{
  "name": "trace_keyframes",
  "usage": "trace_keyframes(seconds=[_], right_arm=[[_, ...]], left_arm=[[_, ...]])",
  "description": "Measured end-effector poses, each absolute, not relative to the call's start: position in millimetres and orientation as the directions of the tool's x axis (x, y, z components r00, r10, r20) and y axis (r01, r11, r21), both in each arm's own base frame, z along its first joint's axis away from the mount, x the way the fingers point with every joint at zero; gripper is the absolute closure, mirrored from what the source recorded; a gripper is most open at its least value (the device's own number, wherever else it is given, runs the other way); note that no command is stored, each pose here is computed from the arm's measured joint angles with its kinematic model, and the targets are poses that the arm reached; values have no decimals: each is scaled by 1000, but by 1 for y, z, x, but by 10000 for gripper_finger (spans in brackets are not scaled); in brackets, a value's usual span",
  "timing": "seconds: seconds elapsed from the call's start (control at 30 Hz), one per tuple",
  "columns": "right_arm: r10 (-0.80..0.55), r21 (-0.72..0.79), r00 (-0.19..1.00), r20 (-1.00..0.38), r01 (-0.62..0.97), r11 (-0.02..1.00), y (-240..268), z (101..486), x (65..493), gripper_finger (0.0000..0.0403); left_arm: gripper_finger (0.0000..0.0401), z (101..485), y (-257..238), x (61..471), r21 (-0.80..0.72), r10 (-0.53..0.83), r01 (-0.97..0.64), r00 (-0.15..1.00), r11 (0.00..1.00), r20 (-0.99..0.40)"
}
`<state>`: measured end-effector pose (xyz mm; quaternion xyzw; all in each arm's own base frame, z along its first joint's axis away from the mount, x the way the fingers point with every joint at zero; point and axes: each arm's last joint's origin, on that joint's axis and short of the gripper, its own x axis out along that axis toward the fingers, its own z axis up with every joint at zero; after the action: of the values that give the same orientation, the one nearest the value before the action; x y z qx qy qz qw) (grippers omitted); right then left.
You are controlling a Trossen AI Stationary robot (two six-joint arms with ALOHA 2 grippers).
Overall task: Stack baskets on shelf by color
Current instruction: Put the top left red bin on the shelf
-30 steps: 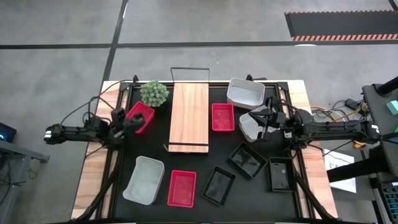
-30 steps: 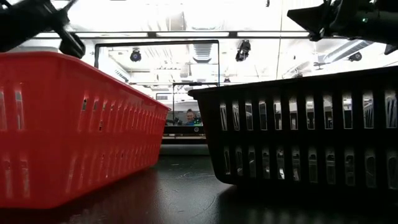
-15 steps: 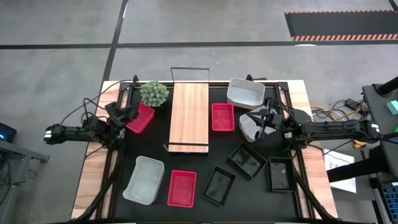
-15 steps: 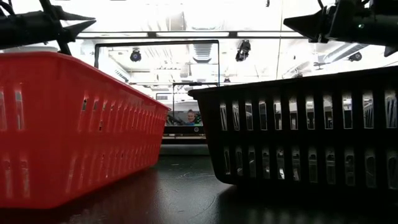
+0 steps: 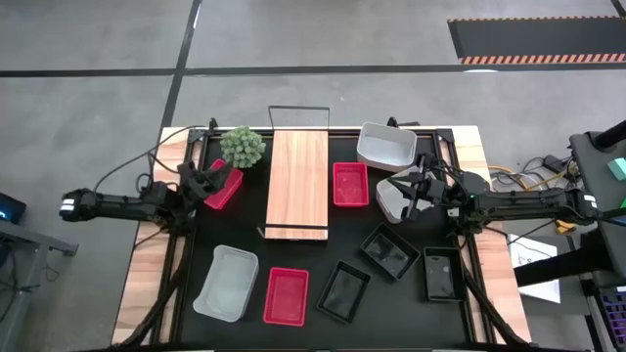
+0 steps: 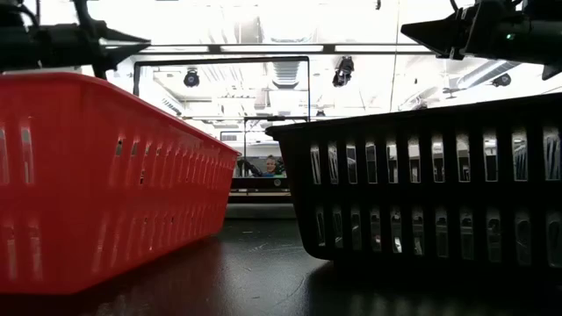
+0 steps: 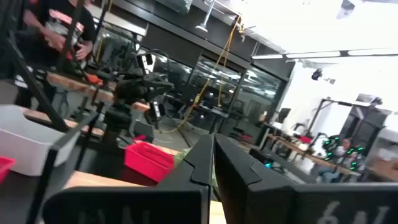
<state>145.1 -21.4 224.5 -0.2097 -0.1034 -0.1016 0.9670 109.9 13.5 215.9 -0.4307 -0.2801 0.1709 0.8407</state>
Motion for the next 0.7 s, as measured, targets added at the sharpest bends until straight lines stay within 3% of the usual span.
trace_keyframes(seconds=[0.1, 0.27, 0.5, 0.6, 0.7], right_arm=[[-155, -349, 958, 241, 234, 907, -21, 224, 145, 394], [-155, -274, 962, 225, 215, 937, -22, 223, 146, 394], [-157, -266, 956, 246, 222, 938, -22, 225, 145, 394], [-156, -255, 951, 267, 226, 940, -21, 227, 145, 394], [-156, -240, 952, 262, 222, 945, -22, 226, 145, 394]], left_arm=[[401, 223, 11, 121, -775, 464, -67, 832, 629, 304], [401, 238, 6, 135, -543, 291, -84, 906, 836, 307], [401, 248, 5, 155, -544, 258, -92, 937, 834, 237], [401, 255, 4, 164, -560, 253, -146, 960, 815, 118], [401, 253, 5, 171, -549, 270, -303, 952, 779, -143]])
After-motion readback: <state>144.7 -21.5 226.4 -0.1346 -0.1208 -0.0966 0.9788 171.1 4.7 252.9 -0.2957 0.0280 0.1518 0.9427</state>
